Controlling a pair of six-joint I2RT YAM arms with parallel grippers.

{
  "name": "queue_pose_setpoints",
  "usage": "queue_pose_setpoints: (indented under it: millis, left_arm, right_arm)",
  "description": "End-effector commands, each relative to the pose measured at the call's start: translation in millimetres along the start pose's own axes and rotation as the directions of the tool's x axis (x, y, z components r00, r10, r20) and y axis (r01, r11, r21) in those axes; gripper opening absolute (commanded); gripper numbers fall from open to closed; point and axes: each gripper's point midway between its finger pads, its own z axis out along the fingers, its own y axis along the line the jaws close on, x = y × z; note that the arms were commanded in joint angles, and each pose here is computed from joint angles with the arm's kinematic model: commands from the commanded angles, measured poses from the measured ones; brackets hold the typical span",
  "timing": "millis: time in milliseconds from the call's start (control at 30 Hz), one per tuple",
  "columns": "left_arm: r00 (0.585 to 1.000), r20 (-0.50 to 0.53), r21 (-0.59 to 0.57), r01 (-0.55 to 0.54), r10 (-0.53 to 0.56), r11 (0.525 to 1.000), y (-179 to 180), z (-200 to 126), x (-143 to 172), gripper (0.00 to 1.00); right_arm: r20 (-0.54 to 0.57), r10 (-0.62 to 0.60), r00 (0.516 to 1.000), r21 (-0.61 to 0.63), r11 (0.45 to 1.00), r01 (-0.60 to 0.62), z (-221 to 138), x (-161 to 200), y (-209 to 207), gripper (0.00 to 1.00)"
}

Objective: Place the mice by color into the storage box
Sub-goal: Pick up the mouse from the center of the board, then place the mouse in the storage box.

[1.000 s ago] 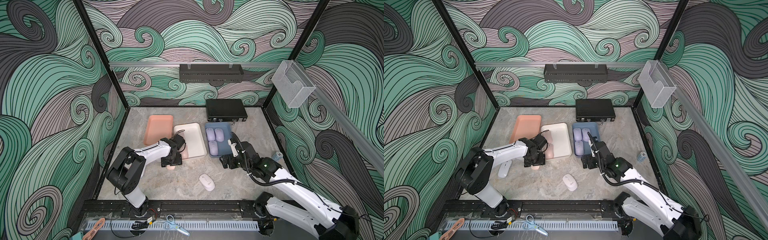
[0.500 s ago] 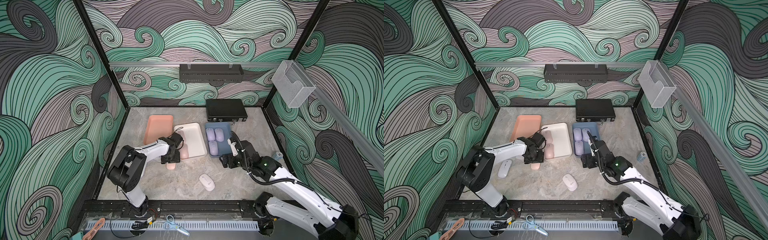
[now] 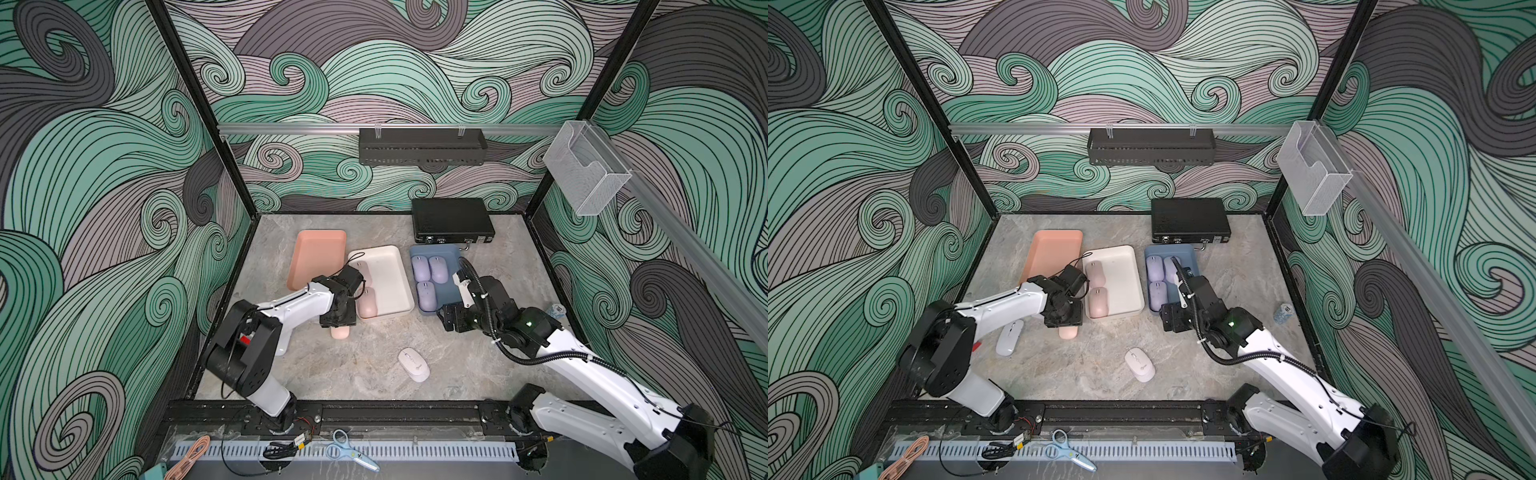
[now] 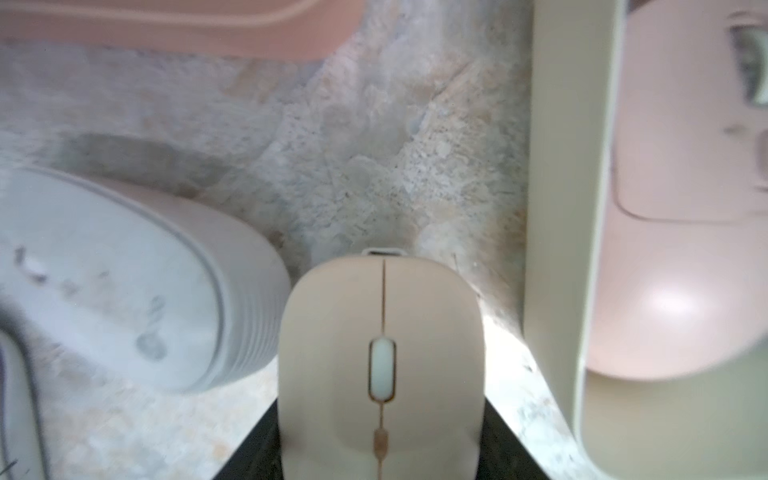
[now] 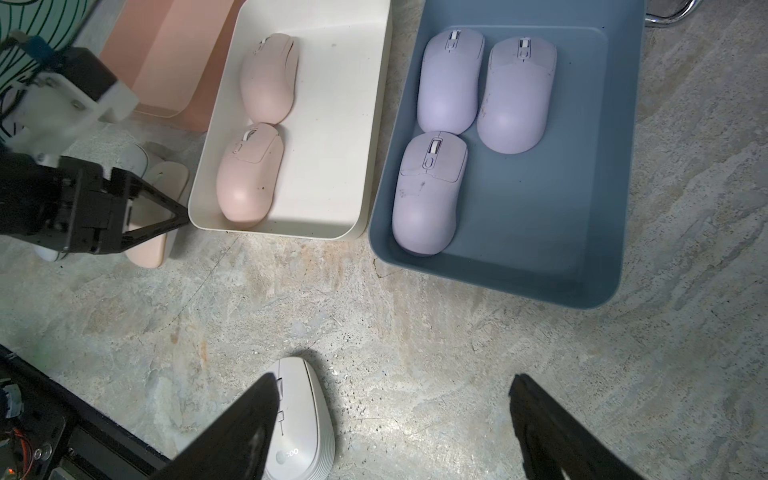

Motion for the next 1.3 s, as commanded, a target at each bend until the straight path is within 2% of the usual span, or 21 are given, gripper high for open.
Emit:
queue_pose_setpoints:
  millis: [0,133,267,533,667,867,1067,1267]
  left_arm:
    - [0.996,0.084,0.001,0.040,-0.040,0.999,10.1,-37.9,-4.1,0.55]
    - [0.986,0.162,0.112,0.030,-0.048,0.993,-6.0,-74.2,-22.2,0.55]
    - [0.976,0.200,0.190,0.049,-0.088,0.981,-35.9,-97.9,-59.4,0.55]
    - [0.972,0.176,0.305,0.100,-0.159,0.947,-114.9,-80.8,-134.5,0.54]
    - [0.976,0.154,0.267,0.108,-0.153,0.958,-138.5,-55.5,-163.4,0.54]
    - [0.970,0.158,0.115,0.165,-0.182,0.980,-147.4,-7.3,-191.4,0.54]
    - [0.982,0.080,0.035,0.168,-0.170,0.985,-151.9,40.3,-183.9,0.54]
    - [0.988,0.064,-0.035,0.143,-0.140,0.989,-144.8,61.8,-178.1,0.53]
  right_arm:
    - [0.019,-0.003,1.000,0.017,1.000,0.002,-2.5,-9.1,0.3,0.87]
    - [0.025,-0.002,1.000,0.026,1.000,0.002,-1.6,-14.0,0.4,0.86]
    - [0.050,0.010,0.999,0.049,0.999,-0.013,-3.3,-17.4,-4.0,0.86]
    - [0.058,0.032,0.998,0.047,0.998,-0.035,-10.4,-8.9,-8.3,0.87]
    - [0.087,0.027,0.996,0.077,0.996,-0.034,-19.6,-6.0,-17.5,0.88]
    - [0.096,0.038,0.995,0.045,0.998,-0.043,-24.0,-0.9,-15.0,0.88]
    - [0.117,0.024,0.993,0.049,0.998,-0.030,-30.2,-1.3,-17.6,0.89]
    - [0.115,0.022,0.993,0.048,0.998,-0.027,-32.0,2.8,-19.0,0.89]
